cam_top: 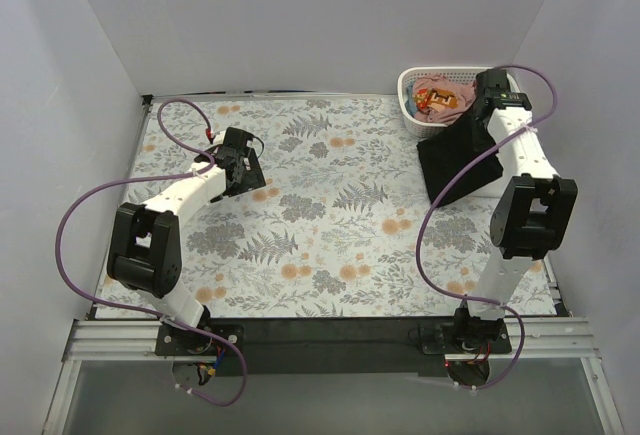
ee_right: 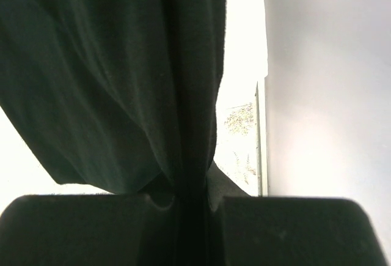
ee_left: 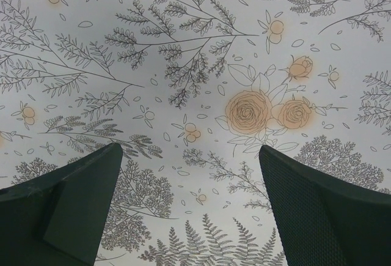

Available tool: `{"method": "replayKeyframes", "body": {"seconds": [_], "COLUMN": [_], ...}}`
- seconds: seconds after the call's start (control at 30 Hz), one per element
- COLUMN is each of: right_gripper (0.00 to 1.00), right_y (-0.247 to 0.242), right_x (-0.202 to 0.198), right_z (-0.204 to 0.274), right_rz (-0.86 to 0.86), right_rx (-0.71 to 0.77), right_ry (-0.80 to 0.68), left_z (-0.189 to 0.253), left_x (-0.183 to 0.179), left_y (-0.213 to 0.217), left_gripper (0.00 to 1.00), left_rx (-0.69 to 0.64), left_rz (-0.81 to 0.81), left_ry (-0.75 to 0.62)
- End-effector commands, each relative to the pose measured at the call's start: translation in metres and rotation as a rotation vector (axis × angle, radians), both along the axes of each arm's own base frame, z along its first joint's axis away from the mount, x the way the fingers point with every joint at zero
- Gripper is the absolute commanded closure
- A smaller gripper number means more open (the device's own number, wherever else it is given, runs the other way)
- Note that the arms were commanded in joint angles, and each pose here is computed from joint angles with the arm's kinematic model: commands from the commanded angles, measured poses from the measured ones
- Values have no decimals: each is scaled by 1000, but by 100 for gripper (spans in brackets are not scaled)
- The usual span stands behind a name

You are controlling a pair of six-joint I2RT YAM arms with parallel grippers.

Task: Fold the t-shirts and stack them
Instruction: Neatly place the folded tshirt to the corner

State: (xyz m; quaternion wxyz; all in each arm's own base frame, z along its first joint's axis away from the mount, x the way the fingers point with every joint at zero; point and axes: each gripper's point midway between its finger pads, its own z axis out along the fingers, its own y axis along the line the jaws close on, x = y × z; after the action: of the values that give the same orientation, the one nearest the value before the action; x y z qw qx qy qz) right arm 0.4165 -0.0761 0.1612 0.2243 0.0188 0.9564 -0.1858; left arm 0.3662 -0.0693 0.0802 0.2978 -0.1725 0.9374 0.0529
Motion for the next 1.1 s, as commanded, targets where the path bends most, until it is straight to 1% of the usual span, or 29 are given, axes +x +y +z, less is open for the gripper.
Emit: {"method": "replayKeyframes", "body": {"seconds": [0.0,0.13,0.37,0.53,0.67,0.73,0.8,0.87,0.9,0.93,0.97,1.0,1.07], "right_gripper": [99,99,99,99,99,97,77,65,62,57,46,40,31], "right_y": [-18,-25,-54,-78,-92,-98,-102,-107,-108,-109,-111,-114,-115], "right_x": [18,22,18,11,17,23,27,26,24,21,15,10,0], "right_z": [30,10,-25,-46,-52,-54,-52,-52,-51,-47,-47,-44,-39], "right_rz": [-71,-97,-215,-282,-290,-306,-317,-342,-371,-398,-421,-467,-491], "right_rx": [-2,31,45,-13,-77,-102,-121,-145,-154,-158,-166,-186,-199], "right_ry": [-157,-157,-156,-133,-137,-149,-160,-160,-168,-179,-181,-193,-192], "left_z": [16,14,10,5,3,3,2,1,2,0,0,1,0], "left_x": [3,3,3,1,1,1,1,1,2,1,1,2,1], "left_y": [0,-1,-1,-1,-1,1,0,0,0,1,0,0,-1], "left_gripper": [6,6,7,7,7,7,7,7,7,7,7,8,8], "left_rx": [-19,-25,-23,-17,-15,-12,-10,-10,-10,-8,-10,-10,-17], "left_rz": [2,-2,-6,-5,0,7,6,6,6,8,5,4,1], "left_ry": [-49,-42,-25,-6,1,-1,0,2,0,4,5,3,6]}}
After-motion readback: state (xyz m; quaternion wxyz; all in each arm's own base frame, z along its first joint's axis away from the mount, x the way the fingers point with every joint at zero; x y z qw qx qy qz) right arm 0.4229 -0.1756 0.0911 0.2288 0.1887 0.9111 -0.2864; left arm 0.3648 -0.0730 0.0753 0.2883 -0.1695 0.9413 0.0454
